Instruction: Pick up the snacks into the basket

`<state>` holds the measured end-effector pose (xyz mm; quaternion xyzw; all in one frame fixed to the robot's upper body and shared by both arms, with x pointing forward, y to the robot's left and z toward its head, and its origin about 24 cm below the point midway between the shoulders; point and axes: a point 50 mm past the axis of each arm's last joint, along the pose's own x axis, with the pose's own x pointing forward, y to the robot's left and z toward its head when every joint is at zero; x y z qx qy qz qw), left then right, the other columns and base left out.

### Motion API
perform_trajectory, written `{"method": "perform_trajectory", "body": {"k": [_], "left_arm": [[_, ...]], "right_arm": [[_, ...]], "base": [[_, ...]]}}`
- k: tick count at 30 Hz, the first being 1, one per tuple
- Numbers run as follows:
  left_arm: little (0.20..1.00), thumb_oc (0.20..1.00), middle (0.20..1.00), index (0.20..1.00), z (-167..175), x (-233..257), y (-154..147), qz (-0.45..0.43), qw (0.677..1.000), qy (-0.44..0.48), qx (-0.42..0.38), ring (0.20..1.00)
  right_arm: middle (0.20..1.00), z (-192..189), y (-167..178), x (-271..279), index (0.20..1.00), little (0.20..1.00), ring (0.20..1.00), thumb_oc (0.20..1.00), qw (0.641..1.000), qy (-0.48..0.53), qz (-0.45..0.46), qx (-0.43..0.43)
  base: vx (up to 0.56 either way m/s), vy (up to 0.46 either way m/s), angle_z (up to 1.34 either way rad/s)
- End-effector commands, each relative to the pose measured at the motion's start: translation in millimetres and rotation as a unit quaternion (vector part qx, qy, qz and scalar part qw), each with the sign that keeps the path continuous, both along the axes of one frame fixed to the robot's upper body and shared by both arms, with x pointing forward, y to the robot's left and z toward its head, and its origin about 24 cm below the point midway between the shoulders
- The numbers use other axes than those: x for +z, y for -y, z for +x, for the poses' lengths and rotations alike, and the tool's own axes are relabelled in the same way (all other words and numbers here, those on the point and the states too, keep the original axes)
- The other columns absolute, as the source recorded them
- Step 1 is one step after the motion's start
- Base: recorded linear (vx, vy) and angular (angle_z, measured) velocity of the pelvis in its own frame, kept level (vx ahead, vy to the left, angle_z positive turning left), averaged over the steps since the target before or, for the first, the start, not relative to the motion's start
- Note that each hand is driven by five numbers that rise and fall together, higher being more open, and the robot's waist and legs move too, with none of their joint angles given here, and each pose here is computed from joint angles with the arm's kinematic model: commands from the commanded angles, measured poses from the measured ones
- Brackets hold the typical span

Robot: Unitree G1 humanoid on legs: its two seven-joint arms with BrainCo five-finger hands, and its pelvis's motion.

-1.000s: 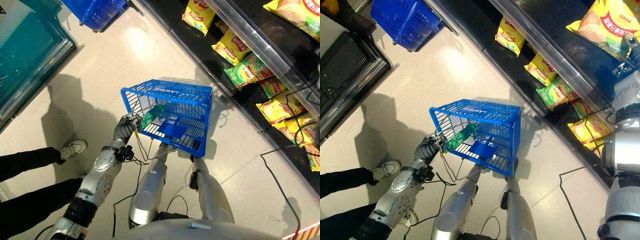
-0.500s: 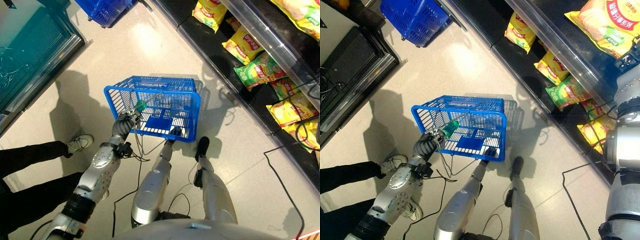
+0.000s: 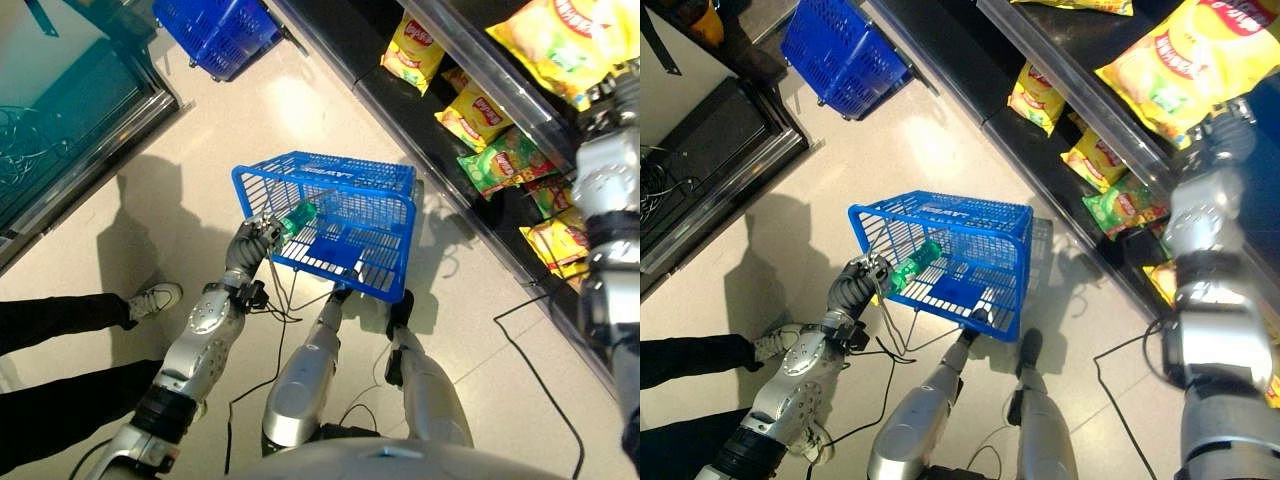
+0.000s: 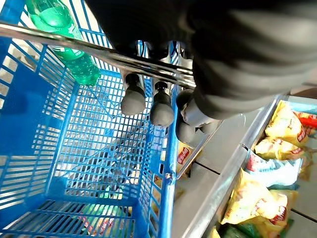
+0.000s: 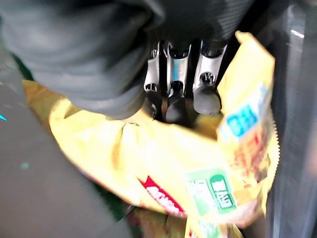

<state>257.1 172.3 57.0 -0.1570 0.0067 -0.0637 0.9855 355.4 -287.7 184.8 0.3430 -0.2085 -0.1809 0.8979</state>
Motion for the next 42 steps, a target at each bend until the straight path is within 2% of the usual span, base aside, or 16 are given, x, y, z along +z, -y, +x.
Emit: {"method": "perform_trajectory", "body": {"k": [1, 9, 22, 26, 27, 28, 34, 36, 37, 38, 39, 40, 41, 42], "left_arm": [[0.2, 0.2, 0.2, 0.2, -4.4, 49.2, -12.7, -0.049, 0.987, 0.147, 0.04, 0.2], [0.2, 0.2, 0.2, 0.2, -13.6, 39.2, -29.3, -0.041, 0.988, 0.13, 0.074, 0.2], [0.2, 0.2, 0.2, 0.2, -20.3, 24.6, -37.0, -0.036, 0.989, 0.103, 0.104, 0.2], [0.2, 0.2, 0.2, 0.2, -22.1, 21.8, -39.7, -0.027, 0.989, 0.099, 0.104, 0.2], [0.2, 0.2, 0.2, 0.2, -22.0, 21.0, -40.1, -0.023, 0.99, 0.096, 0.105, 0.2], [0.2, 0.2, 0.2, 0.2, -22.4, 20.4, -39.8, -0.022, 0.99, 0.095, 0.104, 0.2], [0.2, 0.2, 0.2, 0.2, -26.2, 16.5, -37.7, -0.024, 0.991, 0.081, 0.104, 0.2], [0.2, 0.2, 0.2, 0.2, -27.4, 16.0, -37.0, -0.024, 0.991, 0.079, 0.104, 0.2], [0.2, 0.2, 0.2, 0.2, -27.8, 15.2, -38.1, -0.02, 0.991, 0.076, 0.109, 0.2], [0.2, 0.2, 0.2, 0.2, -28.4, 16.7, -40.7, -0.012, 0.99, 0.078, 0.116, 0.2], [0.2, 0.2, 0.2, 0.2, -30.2, 19.1, -46.7, 0.001, 0.988, 0.087, 0.131, 0.2], [0.2, 0.2, 0.2, 0.2, -31.7, 22.5, -50.7, 0.012, 0.985, 0.101, 0.14, 0.2], [0.2, 0.2, 0.2, 0.2, -32.3, 21.9, -49.6, 0.015, 0.986, 0.103, 0.129, 0.2], [0.2, 0.2, 0.2, 0.2, -32.2, 21.9, -49.5, 0.015, 0.986, 0.104, 0.129, 0.2]], "right_arm": [[0.2, -23.0, 6.5, -25.8, 0.2, 0.2, 0.2, 0.2, 0.999, 0.003, -0.033, -0.035], [0.2, -42.0, -5.8, -65.7, 0.2, 0.2, 0.2, 0.2, 0.998, -0.044, -0.038, -0.018], [0.2, -67.2, -28.2, -73.3, 0.2, 0.2, 0.2, 0.2, 0.997, -0.02, -0.077, 0.025], [0.2, -70.1, -30.4, -80.9, 0.2, 0.2, 0.2, 0.2, 0.993, -0.043, -0.102, 0.032], [0.256, -70.3, -28.8, -87.8, 0.256, 0.256, 0.256, 0.256, 0.99, -0.07, -0.115, 0.031], [1.0, -70.8, -28.5, -91.4, 1.0, 1.0, 1.0, 1.0, 0.989, -0.083, -0.116, 0.033], [1.0, -70.5, -39.5, -111.6, 1.0, 1.0, 1.0, 1.0, 0.987, -0.12, -0.087, 0.063], [1.0, -69.0, -42.4, -113.4, 1.0, 1.0, 1.0, 1.0, 0.985, -0.131, -0.096, 0.061], [1.0, -68.0, -40.1, -111.9, 1.0, 1.0, 1.0, 1.0, 0.977, -0.153, -0.142, 0.038], [1.0, -68.3, -35.2, -95.6, 1.0, 1.0, 1.0, 1.0, 0.953, -0.161, -0.255, -0.005], [1.0, -71.1, -26.8, -72.2, 1.0, 1.0, 1.0, 1.0, 0.889, -0.164, -0.421, -0.076], [1.0, -72.2, -15.1, -57.2, 1.0, 1.0, 1.0, 1.0, 0.819, -0.171, -0.531, -0.136], [1.0, -69.8, -3.1, -53.7, 1.0, 1.0, 1.0, 1.0, 0.794, -0.187, -0.558, -0.151], [1.0, -69.3, -3.0, -53.4, 1.0, 1.0, 1.0, 1.0, 0.794, -0.186, -0.559, -0.152]], "base": [[0.05, 0.052, -0.09], [0.03, 0.045, -0.22], [0.02, 0.004, -0.13], [0.02, 0.0, -0.28], [0.02, 0.002, -0.27], [0.01, 0.007, -0.3], [0.0, 0.002, -0.07], [0.0, 0.0, 0.0], [0.01, 0.004, 0.03], [0.02, 0.009, 0.08], [0.03, 0.012, 0.09], [0.04, 0.008, 0.11], [0.03, 0.003, 0.09], [0.05, -0.001, 0.12]]}}
